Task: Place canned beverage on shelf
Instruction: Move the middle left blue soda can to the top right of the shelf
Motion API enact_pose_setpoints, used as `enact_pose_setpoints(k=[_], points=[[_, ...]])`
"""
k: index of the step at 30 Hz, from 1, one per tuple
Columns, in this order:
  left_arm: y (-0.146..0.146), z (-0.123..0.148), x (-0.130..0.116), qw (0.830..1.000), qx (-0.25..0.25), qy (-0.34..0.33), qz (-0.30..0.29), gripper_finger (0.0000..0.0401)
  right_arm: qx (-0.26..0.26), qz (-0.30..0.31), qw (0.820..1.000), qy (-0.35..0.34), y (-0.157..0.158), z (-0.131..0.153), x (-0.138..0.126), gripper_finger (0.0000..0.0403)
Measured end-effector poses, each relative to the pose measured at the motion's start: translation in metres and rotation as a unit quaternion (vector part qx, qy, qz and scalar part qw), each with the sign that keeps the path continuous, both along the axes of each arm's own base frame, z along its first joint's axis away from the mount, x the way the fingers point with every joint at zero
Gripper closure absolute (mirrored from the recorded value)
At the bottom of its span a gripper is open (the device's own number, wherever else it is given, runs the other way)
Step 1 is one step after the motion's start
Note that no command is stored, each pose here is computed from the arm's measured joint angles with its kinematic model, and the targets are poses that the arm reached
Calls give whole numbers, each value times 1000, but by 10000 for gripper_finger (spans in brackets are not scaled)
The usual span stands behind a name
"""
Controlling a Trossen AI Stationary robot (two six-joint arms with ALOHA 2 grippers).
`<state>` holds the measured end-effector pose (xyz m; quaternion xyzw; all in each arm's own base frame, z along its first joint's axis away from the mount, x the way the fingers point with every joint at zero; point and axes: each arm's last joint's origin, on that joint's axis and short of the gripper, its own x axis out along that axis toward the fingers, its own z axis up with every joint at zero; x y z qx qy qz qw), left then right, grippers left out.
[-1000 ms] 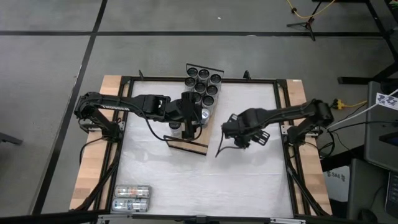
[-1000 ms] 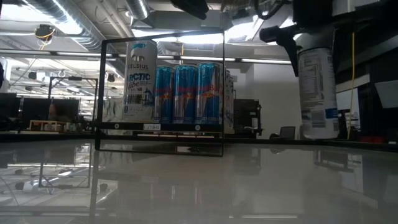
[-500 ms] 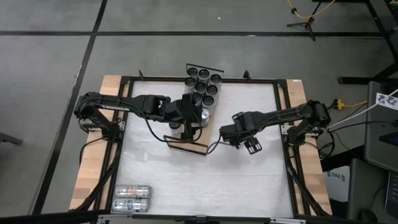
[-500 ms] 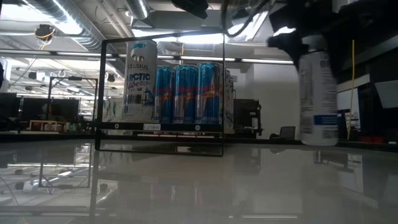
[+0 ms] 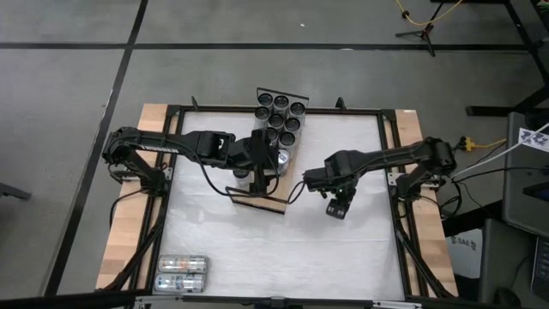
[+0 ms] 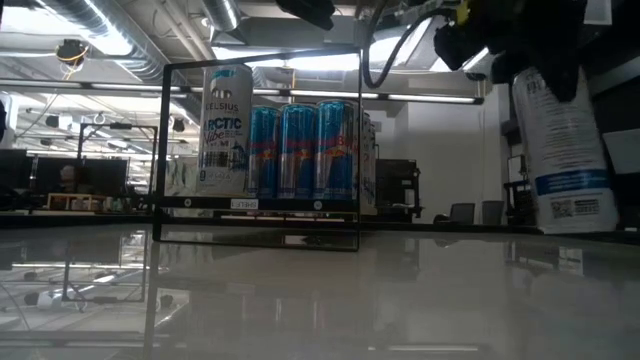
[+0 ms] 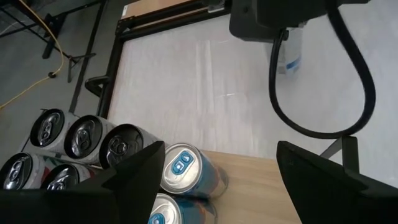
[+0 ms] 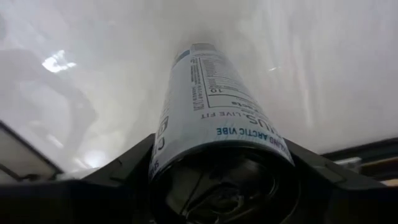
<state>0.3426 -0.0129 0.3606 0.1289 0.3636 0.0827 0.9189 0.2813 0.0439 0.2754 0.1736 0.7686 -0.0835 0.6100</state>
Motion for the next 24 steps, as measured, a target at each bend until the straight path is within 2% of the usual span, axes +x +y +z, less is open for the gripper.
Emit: enact_pose_setpoints(k=[6,14,19,24], points=[[0,0,0,1000,0,0,0,99,-4,-58,998,-6,-6,10,-7,151],[0,0,0,1000,0,-1,0,99,-19,-157,987,-30,-43,29,-21,153],[0,0,0,1000,0,-1,0,99,-44,-246,968,-35,-71,34,-26,153],[0,0,0,1000,0,-1,0,99,-55,-341,938,-25,-95,34,-30,153]])
